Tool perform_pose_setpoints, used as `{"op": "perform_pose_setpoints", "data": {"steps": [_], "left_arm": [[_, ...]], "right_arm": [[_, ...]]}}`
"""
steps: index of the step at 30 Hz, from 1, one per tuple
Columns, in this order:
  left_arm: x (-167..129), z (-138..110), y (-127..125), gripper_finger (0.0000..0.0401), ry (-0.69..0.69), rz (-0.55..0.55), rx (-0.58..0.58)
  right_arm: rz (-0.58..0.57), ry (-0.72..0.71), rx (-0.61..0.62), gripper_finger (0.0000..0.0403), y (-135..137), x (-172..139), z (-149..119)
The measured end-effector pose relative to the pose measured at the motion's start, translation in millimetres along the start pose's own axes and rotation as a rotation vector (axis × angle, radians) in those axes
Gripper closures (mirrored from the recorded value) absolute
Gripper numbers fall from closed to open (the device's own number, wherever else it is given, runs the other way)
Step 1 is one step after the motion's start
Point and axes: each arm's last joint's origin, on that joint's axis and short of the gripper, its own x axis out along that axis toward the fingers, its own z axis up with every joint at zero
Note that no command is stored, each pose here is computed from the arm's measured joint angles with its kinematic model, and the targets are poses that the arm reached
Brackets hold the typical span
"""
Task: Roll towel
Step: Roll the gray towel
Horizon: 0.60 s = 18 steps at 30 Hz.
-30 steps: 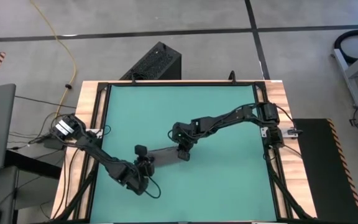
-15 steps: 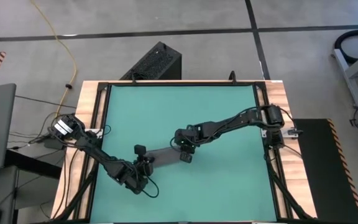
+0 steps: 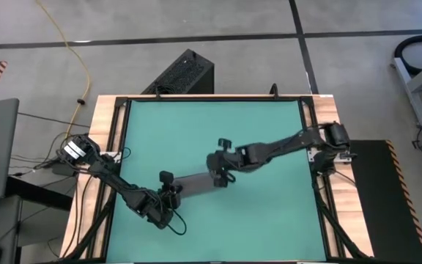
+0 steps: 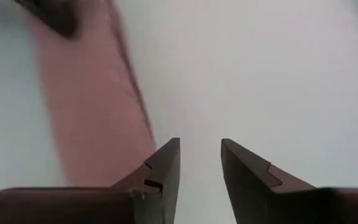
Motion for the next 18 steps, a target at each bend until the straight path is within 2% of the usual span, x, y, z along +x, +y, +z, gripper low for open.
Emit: {"op": "perform_pose_setpoints", "data": {"steps": [4, 7, 10, 13, 16, 18], "left_arm": [[0.2, 0.2, 0.0, 0.0401, 0.000, -0.002, 0.024], [0.8, 2.7, -0.5, 0.0401, -0.020, -0.008, 0.067], [3.0, 11.2, -0.2, 0.0401, -0.076, -0.019, 0.075], [6.7, 17.4, 1.2, 0.0401, -0.109, -0.041, 0.077], [11.6, 21.1, 4.9, 0.0401, -0.111, -0.077, 0.072], [14.9, 23.1, 8.3, 0.0401, -0.108, -0.093, 0.054]], "right_arm": [[0.064, -0.183, -0.157, 0.0289, 25.9, -20.6, 6.7], [0.148, -0.381, -0.187, 0.0317, 44.0, -27.7, 1.0], [0.164, -0.413, -0.190, 0.0356, 50.0, -17.1, -23.6], [0.161, -0.463, -0.141, 0.0389, 42.9, -7.8, -37.3], [0.152, -0.505, -0.101, 0.0387, 35.2, 0.0, -41.7], [0.198, -0.490, -0.070, 0.0377, 31.8, 2.8, -42.6]]}}
